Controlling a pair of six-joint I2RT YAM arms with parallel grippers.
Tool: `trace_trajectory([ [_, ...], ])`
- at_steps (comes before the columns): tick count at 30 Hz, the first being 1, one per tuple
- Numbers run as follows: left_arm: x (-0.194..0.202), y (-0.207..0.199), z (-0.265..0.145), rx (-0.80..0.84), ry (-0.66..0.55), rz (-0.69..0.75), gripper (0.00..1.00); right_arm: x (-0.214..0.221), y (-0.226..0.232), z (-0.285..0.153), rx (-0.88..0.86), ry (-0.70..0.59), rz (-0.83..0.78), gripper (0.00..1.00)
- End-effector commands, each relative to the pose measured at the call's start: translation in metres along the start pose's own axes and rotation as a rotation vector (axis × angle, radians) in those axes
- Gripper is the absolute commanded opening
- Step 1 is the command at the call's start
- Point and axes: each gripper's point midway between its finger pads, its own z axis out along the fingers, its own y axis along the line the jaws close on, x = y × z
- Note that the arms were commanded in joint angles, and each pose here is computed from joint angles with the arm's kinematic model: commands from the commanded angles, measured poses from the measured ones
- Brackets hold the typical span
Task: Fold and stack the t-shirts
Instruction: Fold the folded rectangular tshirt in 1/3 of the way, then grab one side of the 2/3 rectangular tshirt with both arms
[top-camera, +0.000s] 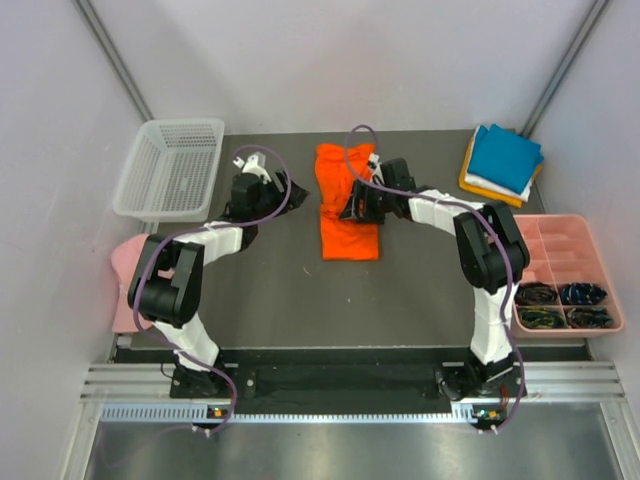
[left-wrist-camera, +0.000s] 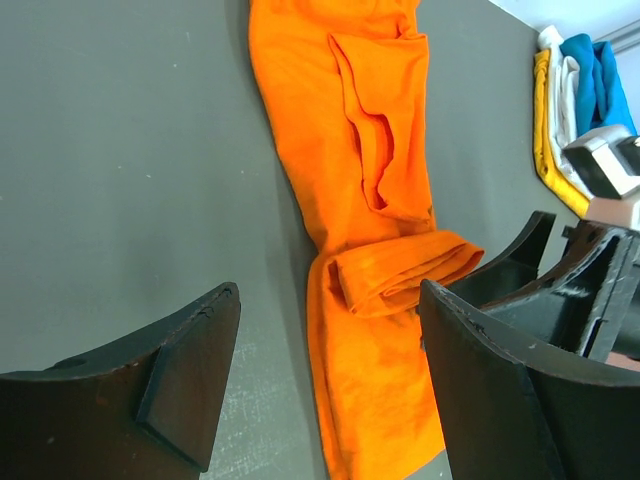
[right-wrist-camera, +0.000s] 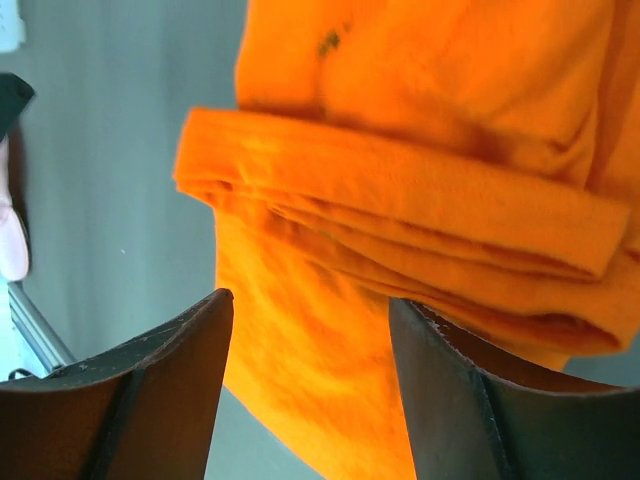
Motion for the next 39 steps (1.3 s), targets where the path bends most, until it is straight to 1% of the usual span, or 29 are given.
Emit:
trace_trajectory([
  [1, -0.017, -0.007, -0.005, 0.025, -0.051, 0.007, 0.77, -0.025, 0.013, 0.004, -0.025, -0.053, -0.046, 0.64],
  [4, -0.017, -0.005, -0.005, 0.026, -0.051, 0.006, 0.77, -0.030, 0.013, 0.007, -0.023, -0.058, -0.047, 0.64],
  [5, -0.017, -0.004, -0.005, 0.024, -0.050, 0.023, 0.99, -0.029, 0.011, 0.011, -0.019, -0.051, -0.046, 0.64],
  [6, -0.016, 0.002, -0.004, 0.020, -0.047, 0.107, 0.99, -0.033, 0.012, 0.012, -0.018, -0.059, -0.051, 0.64],
  [11, -0.016, 0.005, -0.004, 0.017, -0.048, 0.106, 0.99, -0.039, 0.006, 0.024, -0.003, -0.058, -0.049, 0.64],
  [19, -0.017, 0.007, -0.003, 0.016, -0.046, 0.102, 0.99, -0.075, 0.014, 0.029, 0.016, -0.116, -0.087, 0.64],
  [23, -0.015, 0.008, -0.002, 0.017, -0.040, 0.099, 0.99, -0.085, 0.015, 0.030, 0.017, -0.131, -0.092, 0.64],
  [27, -0.013, 0.010, -0.002, 0.010, -0.035, 0.097, 0.99, -0.091, 0.007, 0.037, 0.027, -0.145, -0.091, 0.64],
  [30, -0.014, 0.010, -0.003, 0.008, -0.040, 0.101, 0.99, -0.100, -0.001, 0.036, 0.062, -0.184, -0.099, 0.64],
  [33, -0.015, 0.010, -0.004, 0.007, -0.044, 0.100, 0.99, -0.119, -0.009, 0.021, 0.110, -0.267, -0.111, 0.64],
  [35, -0.016, 0.007, -0.006, 0.015, -0.048, 0.103, 0.99, -0.134, -0.011, 0.001, 0.150, -0.339, -0.127, 0.64],
  [37, -0.025, -0.002, -0.012, 0.037, -0.077, 0.113, 0.99, -0.136, -0.021, -0.013, 0.204, -0.385, -0.126, 0.64],
  [38, -0.026, -0.004, -0.015, 0.041, -0.085, 0.117, 0.99, -0.148, -0.011, -0.033, 0.205, -0.436, -0.148, 0.64],
  [39, -0.028, -0.005, -0.017, 0.042, -0.089, 0.121, 0.99, -0.151, -0.010, -0.044, 0.220, -0.467, -0.159, 0.64],
])
